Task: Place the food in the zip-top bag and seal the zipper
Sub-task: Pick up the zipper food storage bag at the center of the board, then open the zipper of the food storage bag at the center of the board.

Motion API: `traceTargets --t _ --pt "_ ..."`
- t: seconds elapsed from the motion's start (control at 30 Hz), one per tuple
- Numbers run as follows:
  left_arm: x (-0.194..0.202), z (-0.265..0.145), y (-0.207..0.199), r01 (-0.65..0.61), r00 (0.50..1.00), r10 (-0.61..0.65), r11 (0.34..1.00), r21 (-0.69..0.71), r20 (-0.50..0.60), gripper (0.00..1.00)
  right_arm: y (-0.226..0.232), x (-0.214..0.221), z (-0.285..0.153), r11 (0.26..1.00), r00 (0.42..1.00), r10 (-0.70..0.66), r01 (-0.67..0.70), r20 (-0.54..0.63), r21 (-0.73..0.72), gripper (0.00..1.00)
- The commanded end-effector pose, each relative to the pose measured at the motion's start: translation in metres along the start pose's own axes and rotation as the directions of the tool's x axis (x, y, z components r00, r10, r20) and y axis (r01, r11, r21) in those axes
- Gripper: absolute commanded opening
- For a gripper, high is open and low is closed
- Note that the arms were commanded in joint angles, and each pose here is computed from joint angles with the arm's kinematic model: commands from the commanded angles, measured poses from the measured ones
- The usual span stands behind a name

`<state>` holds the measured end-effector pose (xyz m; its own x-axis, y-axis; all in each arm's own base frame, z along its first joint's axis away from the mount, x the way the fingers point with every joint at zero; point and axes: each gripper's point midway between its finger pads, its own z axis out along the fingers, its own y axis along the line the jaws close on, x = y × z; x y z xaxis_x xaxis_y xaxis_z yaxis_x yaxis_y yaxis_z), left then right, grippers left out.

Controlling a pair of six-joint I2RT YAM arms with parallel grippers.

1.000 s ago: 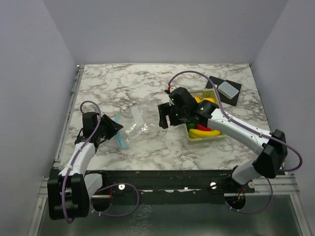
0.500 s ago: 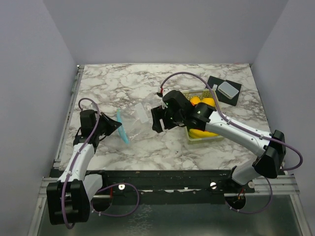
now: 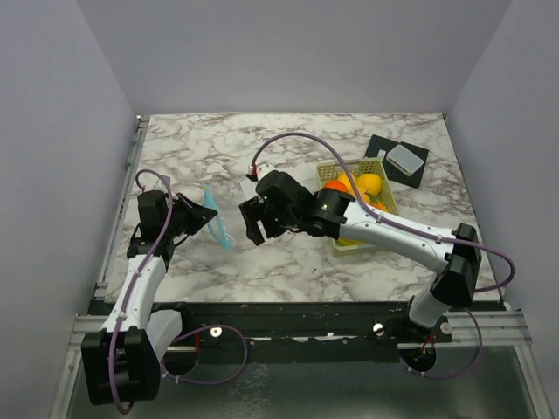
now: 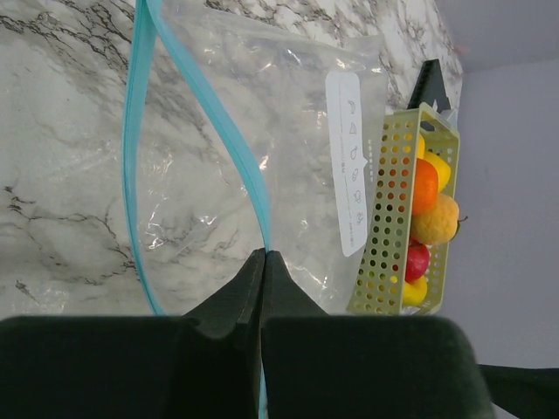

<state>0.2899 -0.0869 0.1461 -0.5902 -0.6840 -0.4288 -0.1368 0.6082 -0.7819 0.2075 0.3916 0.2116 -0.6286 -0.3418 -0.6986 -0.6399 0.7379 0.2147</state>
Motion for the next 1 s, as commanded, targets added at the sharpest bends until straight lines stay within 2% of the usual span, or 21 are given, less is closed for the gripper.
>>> traceTargets --t 0.0,0.97 --pt "-0.008 -0.007 -0.024 0.007 1.0 -0.007 0.998 0.061 0.006 0.0 0.003 -0.01 0.009 0.997 0.999 -0.011 0.009 0.032 0.072 0.76" --pt "-0.014 -0.017 -0.069 0.07 0.997 -0.072 0.988 0.139 0.008 0.0 0.027 -0.043 0.072 0.966 0.99 -0.014 -0.024 0.143 0.257 0.73"
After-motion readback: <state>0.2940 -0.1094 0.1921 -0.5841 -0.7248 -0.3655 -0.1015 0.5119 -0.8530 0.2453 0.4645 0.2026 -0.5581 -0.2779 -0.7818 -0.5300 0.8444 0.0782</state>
